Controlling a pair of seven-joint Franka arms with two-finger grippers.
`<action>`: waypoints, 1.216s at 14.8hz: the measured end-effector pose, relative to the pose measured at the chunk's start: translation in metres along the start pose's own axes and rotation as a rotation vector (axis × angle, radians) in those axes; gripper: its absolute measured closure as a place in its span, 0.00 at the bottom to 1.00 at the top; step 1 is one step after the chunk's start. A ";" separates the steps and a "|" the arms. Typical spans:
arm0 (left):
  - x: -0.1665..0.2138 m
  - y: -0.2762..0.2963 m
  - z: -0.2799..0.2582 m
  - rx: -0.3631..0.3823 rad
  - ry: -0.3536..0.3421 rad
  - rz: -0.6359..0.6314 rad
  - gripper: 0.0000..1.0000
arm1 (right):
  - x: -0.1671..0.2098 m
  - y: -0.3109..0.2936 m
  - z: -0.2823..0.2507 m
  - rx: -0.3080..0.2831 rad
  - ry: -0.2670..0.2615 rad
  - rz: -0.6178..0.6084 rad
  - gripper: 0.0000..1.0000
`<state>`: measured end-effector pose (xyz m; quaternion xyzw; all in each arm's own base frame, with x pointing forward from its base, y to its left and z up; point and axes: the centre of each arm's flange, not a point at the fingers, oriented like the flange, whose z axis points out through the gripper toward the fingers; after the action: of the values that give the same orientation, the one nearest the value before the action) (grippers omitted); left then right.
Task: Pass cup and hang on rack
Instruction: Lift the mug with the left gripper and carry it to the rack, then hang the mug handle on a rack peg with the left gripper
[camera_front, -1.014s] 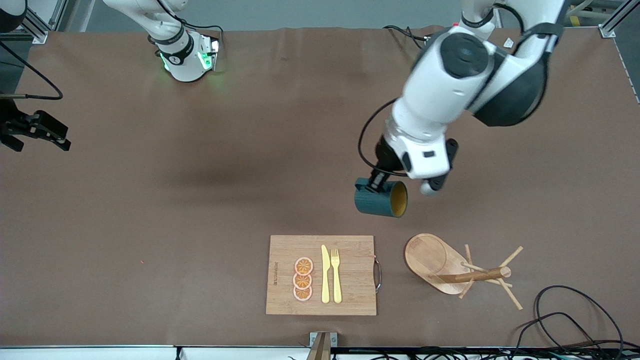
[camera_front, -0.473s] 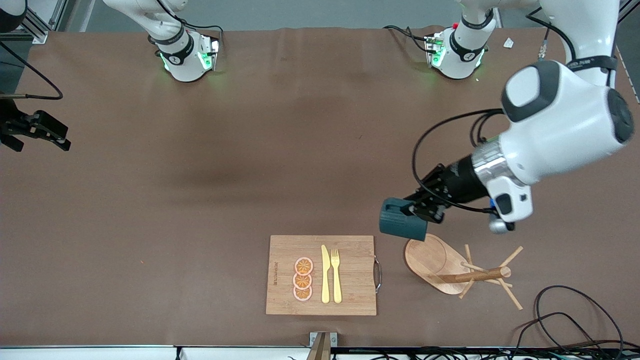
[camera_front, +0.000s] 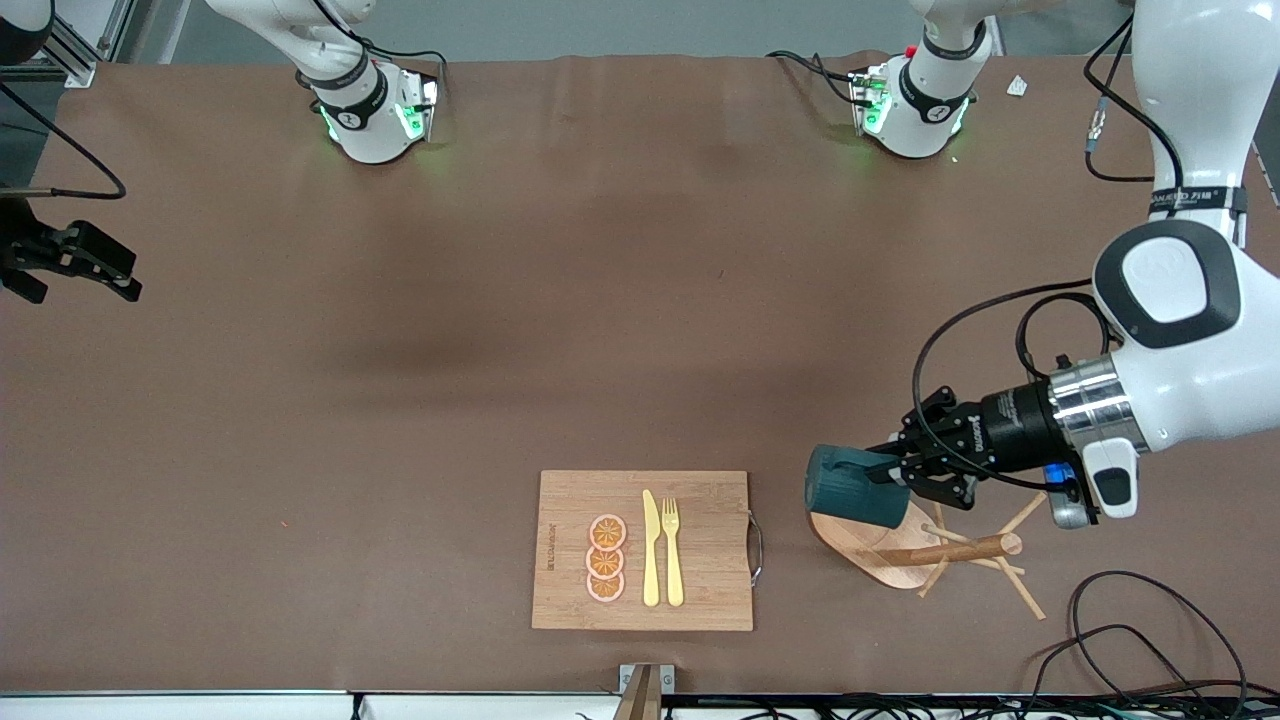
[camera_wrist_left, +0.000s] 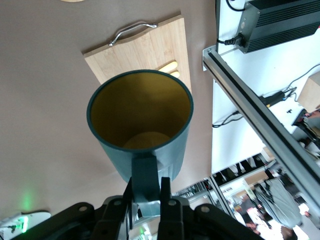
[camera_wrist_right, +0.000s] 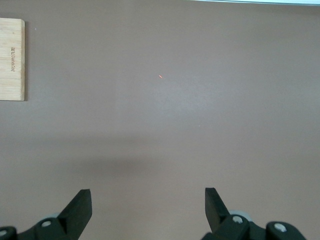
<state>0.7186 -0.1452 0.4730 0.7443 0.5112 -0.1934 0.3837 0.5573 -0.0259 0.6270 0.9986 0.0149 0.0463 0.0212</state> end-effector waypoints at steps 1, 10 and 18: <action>0.010 -0.001 0.002 -0.008 -0.021 -0.002 0.79 | 0.000 0.000 0.000 0.000 0.000 0.000 0.00; 0.081 -0.015 -0.007 -0.032 -0.029 -0.016 0.79 | 0.000 0.000 0.000 0.000 0.000 0.000 0.00; 0.117 -0.024 -0.021 -0.088 -0.083 -0.031 0.79 | 0.000 0.000 0.000 0.000 0.000 -0.001 0.00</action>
<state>0.7420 -0.0525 0.3976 0.7098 0.5144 -0.2076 0.4341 0.5573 -0.0259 0.6270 0.9986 0.0152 0.0463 0.0212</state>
